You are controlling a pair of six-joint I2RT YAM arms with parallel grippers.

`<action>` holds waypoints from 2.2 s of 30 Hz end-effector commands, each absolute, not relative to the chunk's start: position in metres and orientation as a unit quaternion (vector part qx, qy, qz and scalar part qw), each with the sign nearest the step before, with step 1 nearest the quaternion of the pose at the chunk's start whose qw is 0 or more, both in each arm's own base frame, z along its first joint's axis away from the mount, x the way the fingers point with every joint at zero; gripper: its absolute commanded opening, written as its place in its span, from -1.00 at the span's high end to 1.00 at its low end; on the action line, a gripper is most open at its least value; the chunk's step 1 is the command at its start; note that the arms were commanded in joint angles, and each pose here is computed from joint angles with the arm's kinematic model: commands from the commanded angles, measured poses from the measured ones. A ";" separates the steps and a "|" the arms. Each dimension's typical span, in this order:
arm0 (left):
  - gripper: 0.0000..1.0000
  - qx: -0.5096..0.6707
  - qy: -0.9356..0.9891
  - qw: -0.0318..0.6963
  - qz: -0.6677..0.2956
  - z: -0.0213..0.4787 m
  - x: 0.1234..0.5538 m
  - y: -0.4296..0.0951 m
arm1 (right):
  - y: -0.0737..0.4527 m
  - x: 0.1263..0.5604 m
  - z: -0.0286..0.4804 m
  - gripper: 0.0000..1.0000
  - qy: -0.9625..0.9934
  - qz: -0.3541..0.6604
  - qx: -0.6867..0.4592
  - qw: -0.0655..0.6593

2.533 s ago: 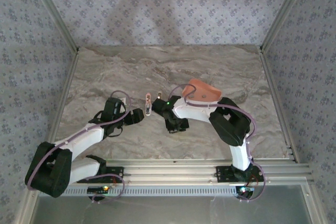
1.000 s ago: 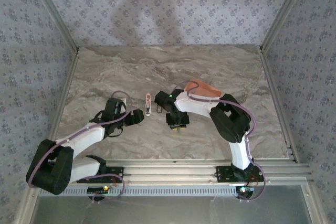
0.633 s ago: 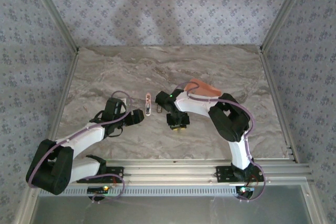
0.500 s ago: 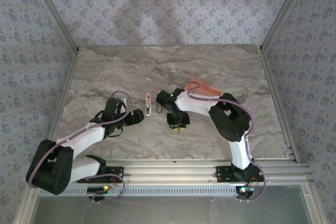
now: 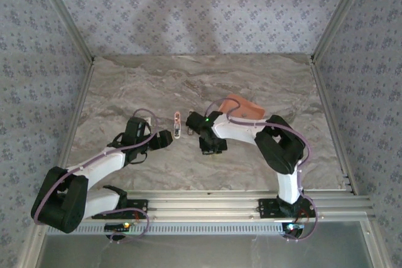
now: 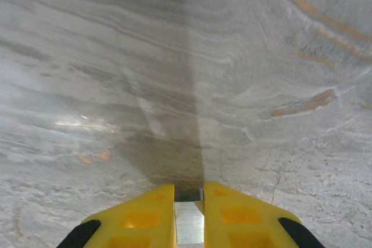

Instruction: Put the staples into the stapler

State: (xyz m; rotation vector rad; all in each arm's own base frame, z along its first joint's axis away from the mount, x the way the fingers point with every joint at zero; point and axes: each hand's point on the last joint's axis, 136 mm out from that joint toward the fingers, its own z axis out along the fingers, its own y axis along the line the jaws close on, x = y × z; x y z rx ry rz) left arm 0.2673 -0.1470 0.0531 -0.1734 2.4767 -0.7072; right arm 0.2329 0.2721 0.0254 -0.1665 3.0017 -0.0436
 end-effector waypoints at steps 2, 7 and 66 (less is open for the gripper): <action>-0.70 -0.081 0.916 0.284 -0.273 0.053 0.267 -0.146 | 0.292 0.276 0.075 0.69 0.973 0.015 -0.034 0.227; -0.71 -0.074 0.919 0.294 -0.252 0.058 0.269 -0.140 | 0.310 0.302 0.104 0.69 0.951 0.053 -0.027 0.303; -0.72 -0.062 0.924 0.309 -0.215 0.057 0.275 -0.129 | 0.360 0.342 0.060 0.68 0.949 0.095 0.009 0.300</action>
